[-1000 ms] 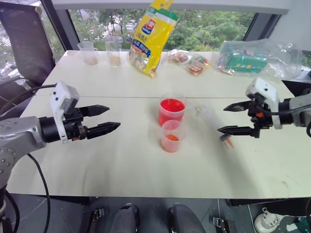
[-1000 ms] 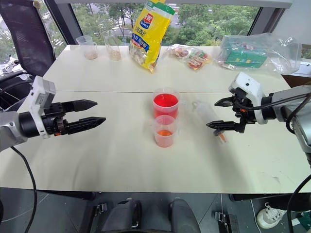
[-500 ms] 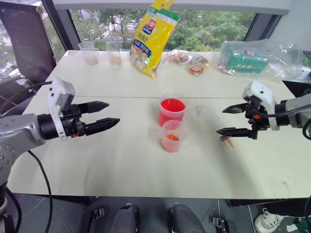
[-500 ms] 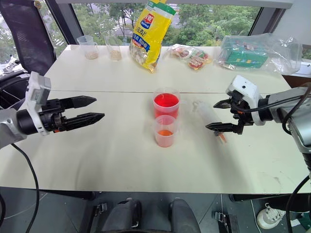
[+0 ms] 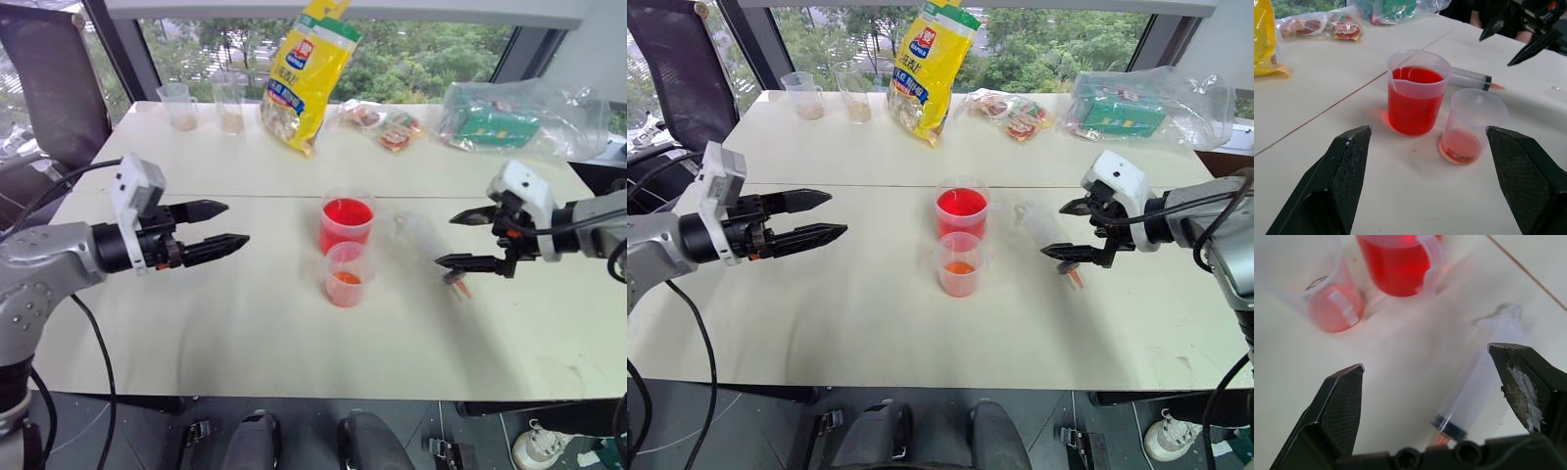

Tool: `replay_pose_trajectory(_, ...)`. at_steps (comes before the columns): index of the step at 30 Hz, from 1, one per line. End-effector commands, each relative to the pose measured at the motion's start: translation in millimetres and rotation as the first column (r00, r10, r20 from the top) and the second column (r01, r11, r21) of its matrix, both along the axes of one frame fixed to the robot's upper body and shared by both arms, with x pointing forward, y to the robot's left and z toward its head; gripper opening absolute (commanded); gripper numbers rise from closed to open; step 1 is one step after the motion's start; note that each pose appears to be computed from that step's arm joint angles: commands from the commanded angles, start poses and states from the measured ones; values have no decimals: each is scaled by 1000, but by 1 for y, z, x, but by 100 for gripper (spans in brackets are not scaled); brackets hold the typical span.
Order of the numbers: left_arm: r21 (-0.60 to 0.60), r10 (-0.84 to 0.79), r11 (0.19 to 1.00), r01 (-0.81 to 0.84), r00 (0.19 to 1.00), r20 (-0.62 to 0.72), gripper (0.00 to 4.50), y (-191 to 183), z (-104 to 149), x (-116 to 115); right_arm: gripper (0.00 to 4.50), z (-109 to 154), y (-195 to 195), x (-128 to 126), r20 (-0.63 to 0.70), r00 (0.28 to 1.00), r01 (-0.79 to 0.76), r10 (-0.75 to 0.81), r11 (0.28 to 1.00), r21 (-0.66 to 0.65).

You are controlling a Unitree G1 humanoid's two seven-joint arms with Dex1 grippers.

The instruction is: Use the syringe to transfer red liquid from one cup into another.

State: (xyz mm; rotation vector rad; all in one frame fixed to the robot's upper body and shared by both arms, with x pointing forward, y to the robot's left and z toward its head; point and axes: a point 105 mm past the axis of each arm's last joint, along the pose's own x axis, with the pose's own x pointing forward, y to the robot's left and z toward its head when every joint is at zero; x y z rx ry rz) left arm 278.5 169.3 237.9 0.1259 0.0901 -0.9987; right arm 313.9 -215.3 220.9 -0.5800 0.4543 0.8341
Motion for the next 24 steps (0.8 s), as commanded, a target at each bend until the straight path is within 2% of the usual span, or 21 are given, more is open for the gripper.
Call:
replay_pose_trajectory(1,3,-29,1000,28,998,52,389,-7,9,0,444,9,-1,22,-14,991,134,-133,991,11)
replay_pose_trajectory(5,4,-35,999,35,998,59,389,-9,8,2,444,3,8,50,-129,954,270,-269,963,-14)
replay_pose_trajectory(11,-3,-34,999,34,996,78,389,-13,6,1,444,-17,1,85,-227,841,479,-491,871,-106)
replay_pose_trajectory(16,-12,-14,1000,15,996,85,389,-11,4,-2,444,-34,4,94,-263,812,491,-521,853,-176)
replay_pose_trajectory(24,-26,35,999,-33,995,96,389,-8,1,-6,444,-59,12,97,-340,784,471,-519,855,-219)
